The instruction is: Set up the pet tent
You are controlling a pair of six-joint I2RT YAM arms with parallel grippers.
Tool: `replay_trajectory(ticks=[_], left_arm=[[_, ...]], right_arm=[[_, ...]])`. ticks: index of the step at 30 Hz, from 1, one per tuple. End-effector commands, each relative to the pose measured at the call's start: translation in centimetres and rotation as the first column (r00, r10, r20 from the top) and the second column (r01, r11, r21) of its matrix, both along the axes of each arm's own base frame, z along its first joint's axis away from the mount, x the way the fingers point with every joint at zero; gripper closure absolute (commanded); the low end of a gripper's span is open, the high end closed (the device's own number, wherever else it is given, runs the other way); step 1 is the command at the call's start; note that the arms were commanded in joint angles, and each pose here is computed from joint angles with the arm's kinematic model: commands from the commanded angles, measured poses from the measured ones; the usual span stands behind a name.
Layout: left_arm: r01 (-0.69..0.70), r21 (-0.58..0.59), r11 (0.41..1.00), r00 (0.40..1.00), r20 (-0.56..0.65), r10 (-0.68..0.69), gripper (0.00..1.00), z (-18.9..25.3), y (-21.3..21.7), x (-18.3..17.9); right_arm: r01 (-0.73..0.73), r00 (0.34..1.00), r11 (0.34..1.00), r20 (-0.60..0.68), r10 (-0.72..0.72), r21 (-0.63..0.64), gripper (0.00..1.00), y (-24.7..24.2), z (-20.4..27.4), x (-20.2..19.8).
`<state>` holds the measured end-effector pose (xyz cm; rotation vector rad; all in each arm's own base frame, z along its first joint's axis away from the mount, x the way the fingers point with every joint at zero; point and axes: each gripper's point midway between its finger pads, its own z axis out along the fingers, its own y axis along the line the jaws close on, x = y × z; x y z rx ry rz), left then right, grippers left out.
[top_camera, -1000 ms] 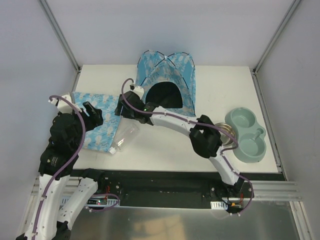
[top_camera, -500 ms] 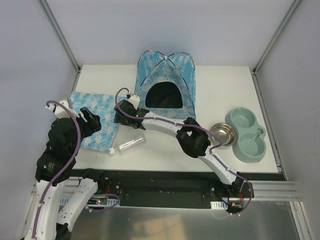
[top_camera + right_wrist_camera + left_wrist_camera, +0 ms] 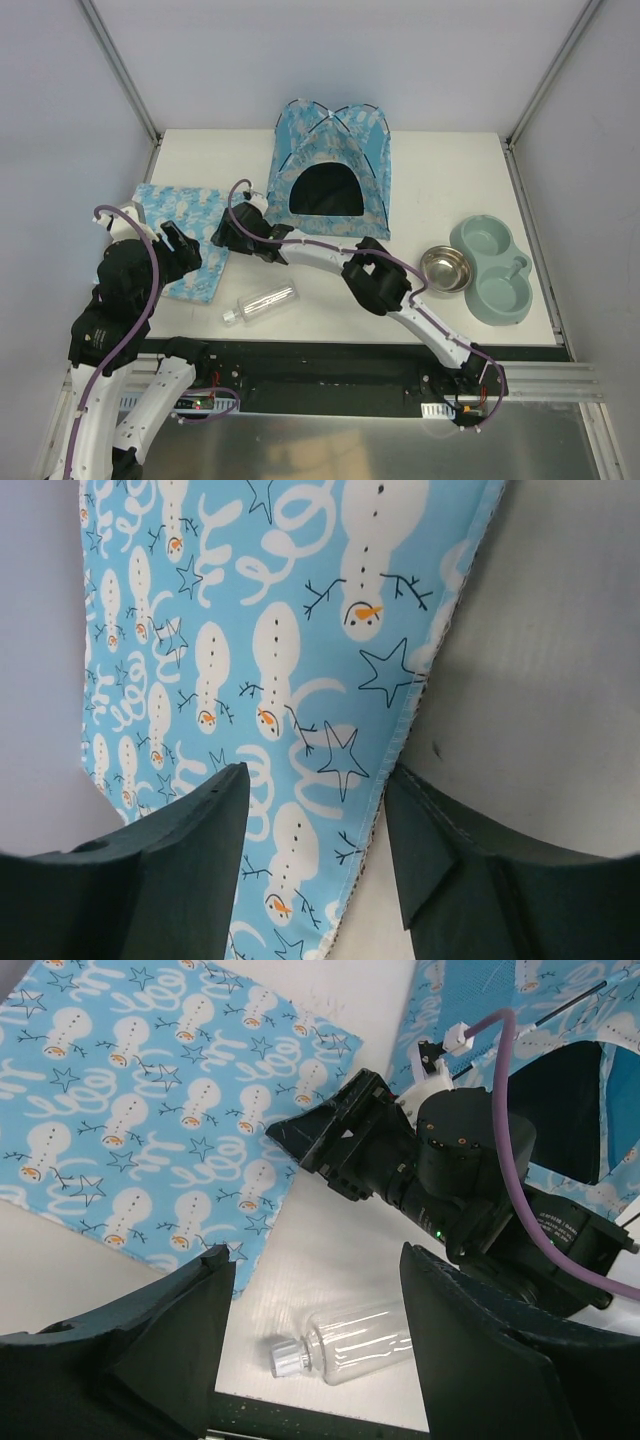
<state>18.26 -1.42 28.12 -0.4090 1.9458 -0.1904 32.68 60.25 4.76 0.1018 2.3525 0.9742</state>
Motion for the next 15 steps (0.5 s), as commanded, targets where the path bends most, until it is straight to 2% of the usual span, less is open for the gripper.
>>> replay_trajectory(ticks=[1,3,9,10,15], left_arm=[[-0.009,-0.022,1.0,1.0,0.023,0.01,0.31,1.2,0.1,-0.5],[-0.008,-0.019,1.0,1.0,0.017,0.009,0.31,1.1,0.1,-0.5],[-0.004,-0.011,1.0,1.0,-0.002,0.004,0.31,0.8,0.1,-0.4],[-0.004,-0.011,1.0,1.0,-0.003,0.004,0.31,0.8,0.1,-0.4],[-0.005,-0.009,1.0,1.0,-0.006,0.005,0.31,0.9,0.1,-0.2]], right_arm=[[-0.033,0.997,0.999,-0.066,0.035,0.04,0.42,1.1,-2.4,-1.1],[-0.023,0.999,0.998,-0.036,0.025,0.066,0.5,1.4,-1.7,-0.6],[0.001,0.998,0.996,0.059,-0.006,0.093,0.95,1.0,0.8,0.7],[0.002,0.997,0.996,0.079,-0.009,0.09,1.0,0.8,1.5,1.1],[-0.044,0.97,0.998,0.241,0.031,0.051,1.0,-0.2,7.2,2.2]])
